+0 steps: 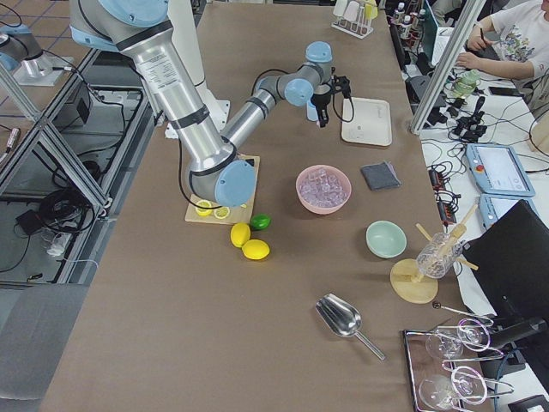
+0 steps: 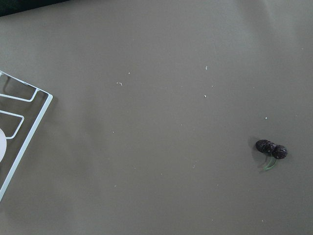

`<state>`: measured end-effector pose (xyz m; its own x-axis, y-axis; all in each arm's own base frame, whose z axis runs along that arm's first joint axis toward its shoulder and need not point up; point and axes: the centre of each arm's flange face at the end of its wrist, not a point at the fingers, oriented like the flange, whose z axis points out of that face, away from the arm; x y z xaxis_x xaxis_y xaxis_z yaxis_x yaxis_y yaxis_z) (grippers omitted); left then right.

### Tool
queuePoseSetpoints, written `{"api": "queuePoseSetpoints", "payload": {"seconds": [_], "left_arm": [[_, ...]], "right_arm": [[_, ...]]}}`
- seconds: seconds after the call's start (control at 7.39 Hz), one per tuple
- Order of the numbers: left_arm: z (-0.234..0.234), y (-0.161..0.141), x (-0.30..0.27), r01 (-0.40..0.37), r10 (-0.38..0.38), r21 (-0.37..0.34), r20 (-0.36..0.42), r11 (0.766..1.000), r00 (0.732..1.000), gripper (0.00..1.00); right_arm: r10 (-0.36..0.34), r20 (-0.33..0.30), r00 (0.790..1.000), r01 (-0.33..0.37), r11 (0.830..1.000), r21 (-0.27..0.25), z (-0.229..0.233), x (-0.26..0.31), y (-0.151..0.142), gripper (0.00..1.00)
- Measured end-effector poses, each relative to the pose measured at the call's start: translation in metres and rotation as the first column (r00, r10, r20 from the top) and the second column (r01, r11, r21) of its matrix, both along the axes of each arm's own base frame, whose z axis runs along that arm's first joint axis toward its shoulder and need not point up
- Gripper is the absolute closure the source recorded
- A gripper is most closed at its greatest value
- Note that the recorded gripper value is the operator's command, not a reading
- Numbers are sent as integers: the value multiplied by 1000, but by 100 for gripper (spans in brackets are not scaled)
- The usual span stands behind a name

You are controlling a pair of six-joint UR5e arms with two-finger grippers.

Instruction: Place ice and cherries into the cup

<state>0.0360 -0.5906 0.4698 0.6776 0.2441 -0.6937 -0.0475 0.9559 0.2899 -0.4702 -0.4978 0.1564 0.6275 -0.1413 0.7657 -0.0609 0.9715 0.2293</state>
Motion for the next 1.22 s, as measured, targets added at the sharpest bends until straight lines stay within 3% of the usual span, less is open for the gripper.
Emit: {"api": "queuePoseSetpoints", "payload": {"seconds": [0.41,1.22], "left_arm": [[5,-1,0,-1,1,-7,2,1000,1000,2],[5,-2,3,-6,6,-8,2,1000,1000,2]], "right_arm": [[74,-24,997,-75,997,-26,-55,-89,20,100],[122,-38,992,-123,992,-33,-71,-123,7,100]]}}
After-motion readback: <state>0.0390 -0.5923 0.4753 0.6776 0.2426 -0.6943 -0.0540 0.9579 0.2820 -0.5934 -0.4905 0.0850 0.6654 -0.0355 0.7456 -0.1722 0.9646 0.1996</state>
